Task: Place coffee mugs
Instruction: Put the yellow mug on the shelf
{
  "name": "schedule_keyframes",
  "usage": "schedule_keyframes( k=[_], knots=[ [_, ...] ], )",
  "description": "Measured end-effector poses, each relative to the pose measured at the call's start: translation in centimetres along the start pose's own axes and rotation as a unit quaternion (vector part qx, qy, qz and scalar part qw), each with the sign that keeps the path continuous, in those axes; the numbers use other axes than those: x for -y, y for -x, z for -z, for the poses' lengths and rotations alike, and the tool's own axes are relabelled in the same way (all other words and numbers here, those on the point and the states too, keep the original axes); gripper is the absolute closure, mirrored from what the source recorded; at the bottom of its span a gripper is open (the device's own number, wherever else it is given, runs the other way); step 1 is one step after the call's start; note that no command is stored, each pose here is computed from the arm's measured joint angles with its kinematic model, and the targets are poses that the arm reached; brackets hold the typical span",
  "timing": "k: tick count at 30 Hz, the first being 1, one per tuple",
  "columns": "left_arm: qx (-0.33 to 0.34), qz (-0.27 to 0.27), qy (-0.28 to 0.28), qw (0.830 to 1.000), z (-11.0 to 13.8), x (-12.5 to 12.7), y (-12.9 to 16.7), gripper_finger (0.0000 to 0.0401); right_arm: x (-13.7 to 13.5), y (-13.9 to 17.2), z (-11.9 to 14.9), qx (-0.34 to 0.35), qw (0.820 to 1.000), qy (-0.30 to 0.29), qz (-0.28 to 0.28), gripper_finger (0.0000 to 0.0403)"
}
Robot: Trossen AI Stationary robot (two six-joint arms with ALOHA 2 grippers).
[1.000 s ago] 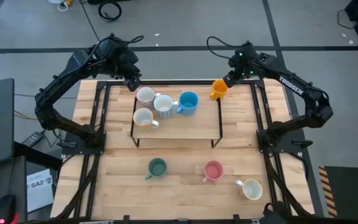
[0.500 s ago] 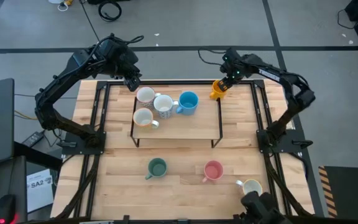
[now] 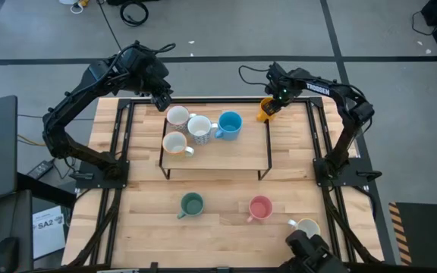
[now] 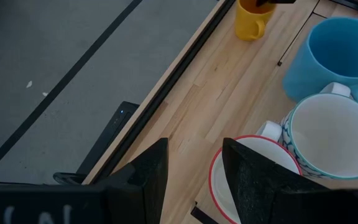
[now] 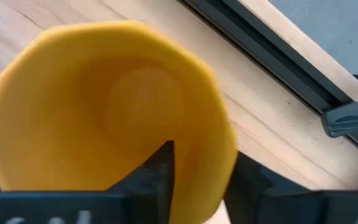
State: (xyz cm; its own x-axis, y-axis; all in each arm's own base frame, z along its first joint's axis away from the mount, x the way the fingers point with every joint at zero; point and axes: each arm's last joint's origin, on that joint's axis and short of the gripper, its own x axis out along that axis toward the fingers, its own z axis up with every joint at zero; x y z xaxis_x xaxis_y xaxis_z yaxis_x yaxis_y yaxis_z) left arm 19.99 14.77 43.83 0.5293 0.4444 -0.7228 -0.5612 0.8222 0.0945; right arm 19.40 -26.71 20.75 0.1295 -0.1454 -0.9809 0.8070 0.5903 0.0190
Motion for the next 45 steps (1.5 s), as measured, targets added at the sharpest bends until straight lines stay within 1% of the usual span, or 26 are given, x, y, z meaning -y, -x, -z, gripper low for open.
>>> schedule_keyframes(
  k=[6,7,10,14,17,23,27,30,33,37,41,45],
  knots=[
    [0.000,0.000,0.000,1.000,0.0,0.0,0.0,0.0244,0.0,0.8,0.2,0.009,1.000,-0.002,0.000,0.0373],
    [0.000,0.000,0.000,1.000,0.0,0.0,0.0,0.0244,0.0,1.0,0.1,0.010,1.000,-0.001,0.000,0.0376],
    [0.000,0.000,0.000,1.000,0.0,0.0,0.0,0.0244,0.0,2.0,-0.4,0.026,1.000,0.000,0.003,0.0376],
    [0.001,0.003,-0.003,1.000,0.0,0.2,0.0,0.0244,0.0,4.8,-1.2,0.032,0.999,0.001,0.009,0.0371],
    [0.001,0.007,-0.008,1.000,0.0,0.5,0.0,0.0244,-0.1,7.5,-1.9,0.040,0.999,0.016,0.027,0.0373],
    [0.002,0.016,-0.018,1.000,-0.1,1.2,0.1,0.0244,-0.9,14.0,-2.8,0.082,0.996,0.028,0.025,0.0373],
    [0.003,0.022,-0.023,0.999,-0.1,1.6,0.1,0.0244,-2.2,18.0,-2.5,0.110,0.993,0.031,0.015,0.0373],
    [0.003,0.024,-0.025,0.999,-0.1,1.7,0.1,0.0244,-3.6,20.1,-2.0,0.120,0.992,0.034,-0.011,0.0373],
    [0.003,0.023,-0.025,0.999,-0.1,1.7,0.1,0.0244,-5.5,21.3,-1.3,0.122,0.991,0.039,-0.044,0.0372],
    [0.003,0.023,-0.026,0.999,-0.1,1.7,0.1,0.0244,-8.3,21.6,-0.4,0.102,0.990,0.056,-0.081,0.0373],
    [0.003,0.023,-0.026,0.999,-0.1,1.7,0.1,0.0244,-10.5,21.6,0.6,0.079,0.991,0.067,-0.090,0.0372],
    [0.003,0.023,-0.026,0.999,-0.1,1.7,0.1,0.0244,-11.8,21.6,1.3,0.066,0.992,0.068,-0.089,0.0372]
  ],
)
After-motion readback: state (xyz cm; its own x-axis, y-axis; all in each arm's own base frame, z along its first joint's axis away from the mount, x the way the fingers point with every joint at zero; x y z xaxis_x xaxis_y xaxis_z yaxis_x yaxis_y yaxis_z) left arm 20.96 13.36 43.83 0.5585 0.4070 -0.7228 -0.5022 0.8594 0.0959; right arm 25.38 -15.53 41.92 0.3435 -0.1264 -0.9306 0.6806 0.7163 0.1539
